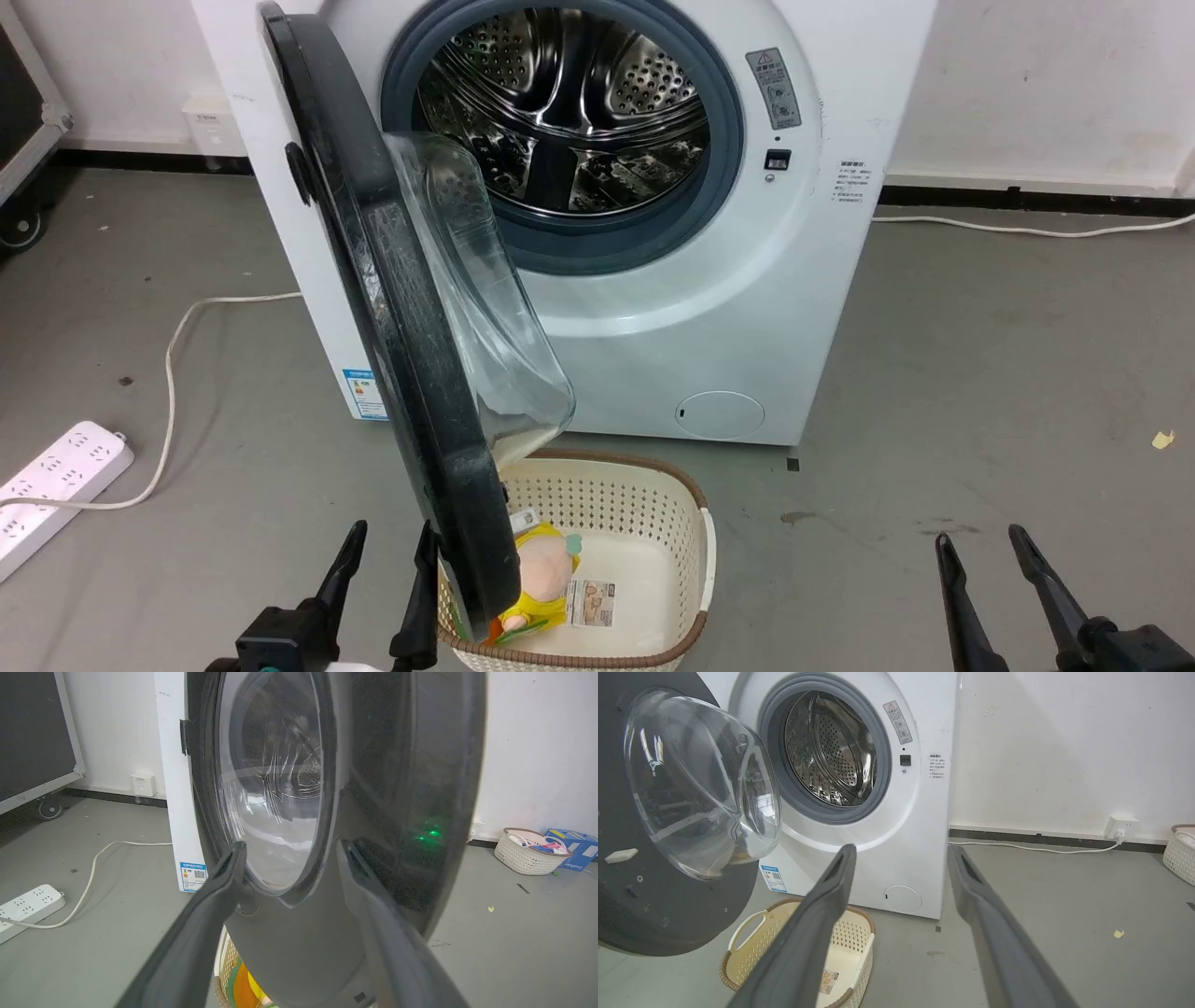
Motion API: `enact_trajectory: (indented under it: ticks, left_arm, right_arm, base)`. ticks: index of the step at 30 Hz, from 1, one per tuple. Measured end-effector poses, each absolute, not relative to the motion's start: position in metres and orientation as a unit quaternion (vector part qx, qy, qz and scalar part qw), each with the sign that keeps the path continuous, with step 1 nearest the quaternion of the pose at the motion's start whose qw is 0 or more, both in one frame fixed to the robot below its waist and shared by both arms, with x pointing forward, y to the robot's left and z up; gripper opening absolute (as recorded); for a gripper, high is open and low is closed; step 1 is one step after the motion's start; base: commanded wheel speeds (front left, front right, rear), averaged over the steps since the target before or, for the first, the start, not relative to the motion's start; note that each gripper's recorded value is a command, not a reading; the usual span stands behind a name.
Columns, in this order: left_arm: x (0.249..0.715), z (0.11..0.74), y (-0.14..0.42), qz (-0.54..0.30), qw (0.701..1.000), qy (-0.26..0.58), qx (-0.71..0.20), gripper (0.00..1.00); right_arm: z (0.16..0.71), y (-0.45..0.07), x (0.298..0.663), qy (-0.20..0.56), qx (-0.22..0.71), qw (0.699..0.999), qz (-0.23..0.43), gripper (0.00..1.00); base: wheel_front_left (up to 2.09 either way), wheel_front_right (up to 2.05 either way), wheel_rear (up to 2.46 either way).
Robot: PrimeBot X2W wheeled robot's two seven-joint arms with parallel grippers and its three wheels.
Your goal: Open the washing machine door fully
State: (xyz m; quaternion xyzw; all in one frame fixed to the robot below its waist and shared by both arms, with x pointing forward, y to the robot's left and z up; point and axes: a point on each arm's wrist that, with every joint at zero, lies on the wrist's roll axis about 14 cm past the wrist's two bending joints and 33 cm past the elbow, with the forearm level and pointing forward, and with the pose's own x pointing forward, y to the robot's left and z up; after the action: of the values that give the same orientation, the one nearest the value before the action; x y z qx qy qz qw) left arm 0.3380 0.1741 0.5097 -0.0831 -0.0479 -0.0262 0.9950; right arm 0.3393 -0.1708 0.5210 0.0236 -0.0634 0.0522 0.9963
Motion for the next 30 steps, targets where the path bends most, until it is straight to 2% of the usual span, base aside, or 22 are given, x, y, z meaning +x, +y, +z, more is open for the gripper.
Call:
enact_trajectory:
  ticks: [3,4,5,7,11,13,18,26,28,30]
  left_arm:
    - [0.338,0.510,0.174,-0.026,0.995,-0.048,-0.080,1.00]
    - [0.338,0.510,0.174,-0.027,0.995,-0.048,-0.080,0.35]
    - [0.338,0.509,0.172,-0.030,0.995,-0.047,-0.077,0.00]
    - [0.337,0.510,0.169,-0.036,0.996,-0.047,-0.071,0.00]
    - [0.339,0.532,0.195,0.010,0.990,-0.087,-0.107,0.00]
    - [0.339,0.555,0.214,0.044,0.982,-0.125,-0.135,0.00]
    - [0.339,0.635,0.239,0.072,0.958,-0.249,-0.126,0.00]
    - [0.317,0.741,0.206,0.014,0.911,-0.406,-0.068,0.00]
    - [0.317,0.744,0.185,-0.018,0.910,-0.410,-0.058,0.00]
    - [0.327,0.729,0.162,-0.054,0.927,-0.365,-0.065,0.00]
  right_arm:
    - [0.522,-0.170,0.340,-0.065,0.028,0.996,0.053,1.00]
    - [0.522,-0.169,0.339,-0.065,0.028,0.996,0.054,1.00]
    - [0.522,-0.169,0.339,-0.065,0.028,0.996,0.054,1.00]
    - [0.522,-0.168,0.339,-0.066,0.033,0.996,0.055,1.00]
    - [0.522,-0.163,0.339,-0.065,0.043,0.995,0.062,1.00]
    - [0.522,-0.162,0.340,-0.065,0.044,0.995,0.062,1.00]
    - [0.522,-0.162,0.341,-0.064,0.044,0.995,0.064,1.00]
    - [0.522,-0.167,0.341,-0.065,0.043,0.995,0.056,1.00]
    - [0.522,-0.168,0.340,-0.066,0.043,0.995,0.055,1.00]
    - [0.522,-0.168,0.340,-0.066,0.044,0.995,0.053,1.00]
  base:
    - [0.00,0.00,0.00]
    - [0.00,0.00,0.00]
    - [0.00,0.00,0.00]
    - [0.00,0.00,0.00]
    - [0.00,0.00,0.00]
    - [0.00,0.00,0.00]
    - [0.00,0.00,0.00]
    - [0.00,0.00,0.00]
    - [0.00,0.00,0.00]
    - [0.00,0.00,0.00]
